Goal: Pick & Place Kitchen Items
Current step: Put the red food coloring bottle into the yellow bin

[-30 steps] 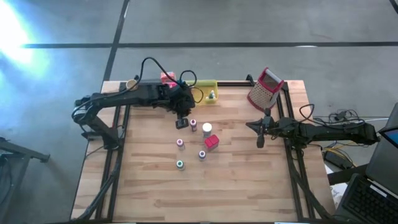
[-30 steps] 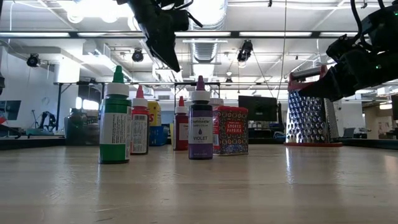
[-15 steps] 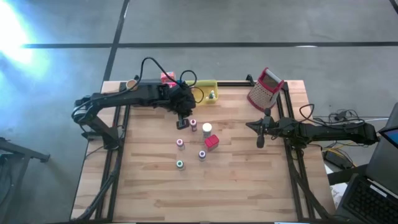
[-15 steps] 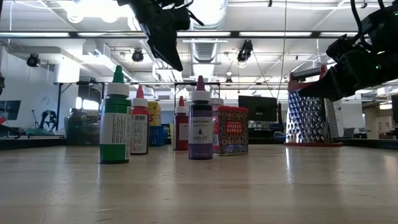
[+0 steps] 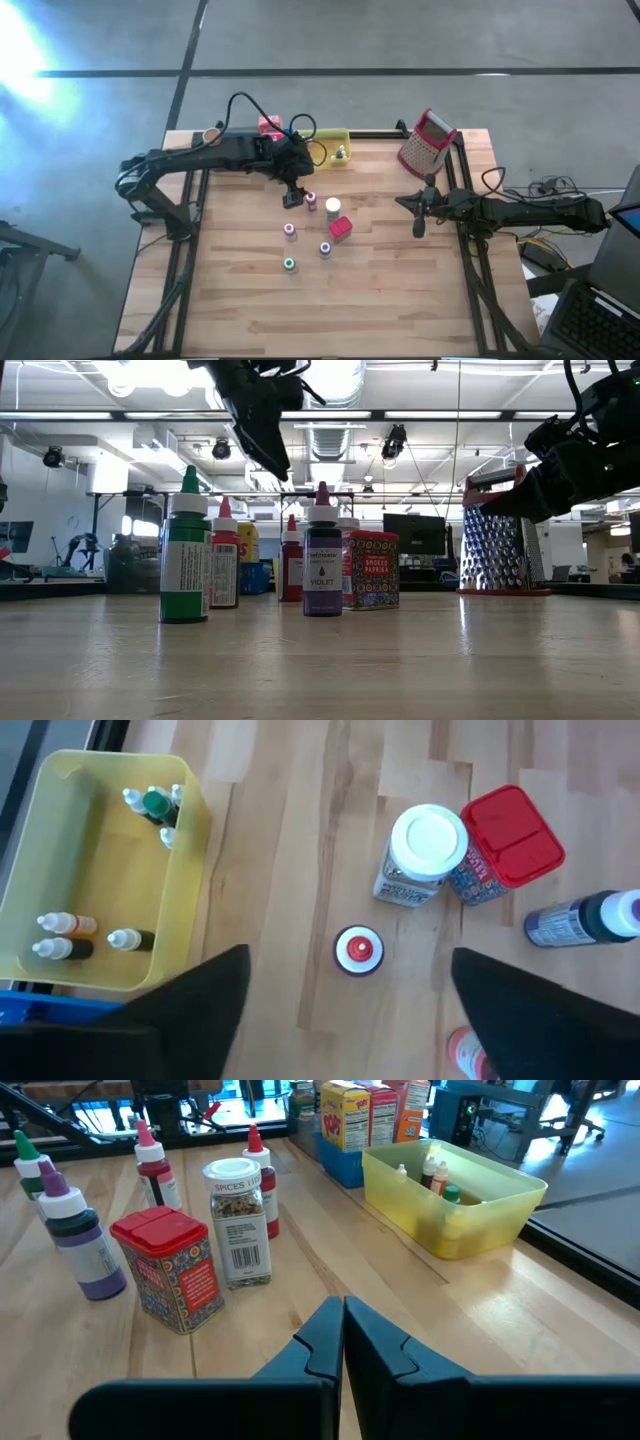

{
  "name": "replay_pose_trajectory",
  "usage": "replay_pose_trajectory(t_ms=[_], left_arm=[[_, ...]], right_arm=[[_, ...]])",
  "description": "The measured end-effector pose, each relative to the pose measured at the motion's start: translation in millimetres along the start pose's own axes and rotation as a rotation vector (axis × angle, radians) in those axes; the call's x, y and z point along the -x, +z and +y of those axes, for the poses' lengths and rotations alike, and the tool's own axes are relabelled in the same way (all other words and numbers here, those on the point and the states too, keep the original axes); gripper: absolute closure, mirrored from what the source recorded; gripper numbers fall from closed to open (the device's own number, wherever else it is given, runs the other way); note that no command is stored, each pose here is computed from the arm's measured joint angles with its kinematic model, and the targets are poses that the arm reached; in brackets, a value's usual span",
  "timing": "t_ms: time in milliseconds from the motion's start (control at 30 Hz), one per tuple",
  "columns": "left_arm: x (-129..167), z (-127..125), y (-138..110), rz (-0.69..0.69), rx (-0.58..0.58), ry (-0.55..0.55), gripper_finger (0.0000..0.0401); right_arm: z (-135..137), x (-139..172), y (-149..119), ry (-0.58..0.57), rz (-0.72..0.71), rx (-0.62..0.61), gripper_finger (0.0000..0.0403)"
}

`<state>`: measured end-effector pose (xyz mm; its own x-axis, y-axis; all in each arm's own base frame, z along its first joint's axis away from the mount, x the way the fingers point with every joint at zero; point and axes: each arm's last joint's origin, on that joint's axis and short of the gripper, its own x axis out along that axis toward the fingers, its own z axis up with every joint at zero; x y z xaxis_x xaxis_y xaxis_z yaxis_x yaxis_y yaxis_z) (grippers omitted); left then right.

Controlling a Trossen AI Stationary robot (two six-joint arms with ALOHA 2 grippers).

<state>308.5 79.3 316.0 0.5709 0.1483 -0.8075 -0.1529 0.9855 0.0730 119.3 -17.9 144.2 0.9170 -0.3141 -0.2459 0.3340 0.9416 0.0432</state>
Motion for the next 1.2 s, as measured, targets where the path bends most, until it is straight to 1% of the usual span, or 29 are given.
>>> replay_pose_trajectory(t_ms=[33,100,200,333,667,800,967,1200], left_arm=[[0,0,0,0.003,0.001,0.005,0.0044],[0,1,-1,0.015,0.001,0.018,0.0035],[0,1,-3,0.029,0.002,0.023,0.0044],[0,1,-3,0.028,0.0,0.024,0.0076],[0,1,-3,0.028,0.001,0.025,0.0176],[0,1,-3,0.028,0.001,0.025,0.0208],[0,0,-1,0.009,0.035,0.022,0.0234],[-10,-3,0,0.029,0.003,-0.016,0.0246]], right_arm=[[0,0,0,0.0,0.0,0.0,0.0394],[0,0,0,0.0,0.0,0.0,0.0394],[0,0,0,0.0,0.0,0.0,0.0394],[0,0,0,0.0,0.0,0.0,0.0394],[0,0,0,0.0,-0.001,0.0,0.0394],[0,0,0,0.0,0.0,0.0,0.0394],[0,0,0,0.0,0.0,0.0,0.0394],[0,0,0,0.0,0.0,0.0,0.0394]])
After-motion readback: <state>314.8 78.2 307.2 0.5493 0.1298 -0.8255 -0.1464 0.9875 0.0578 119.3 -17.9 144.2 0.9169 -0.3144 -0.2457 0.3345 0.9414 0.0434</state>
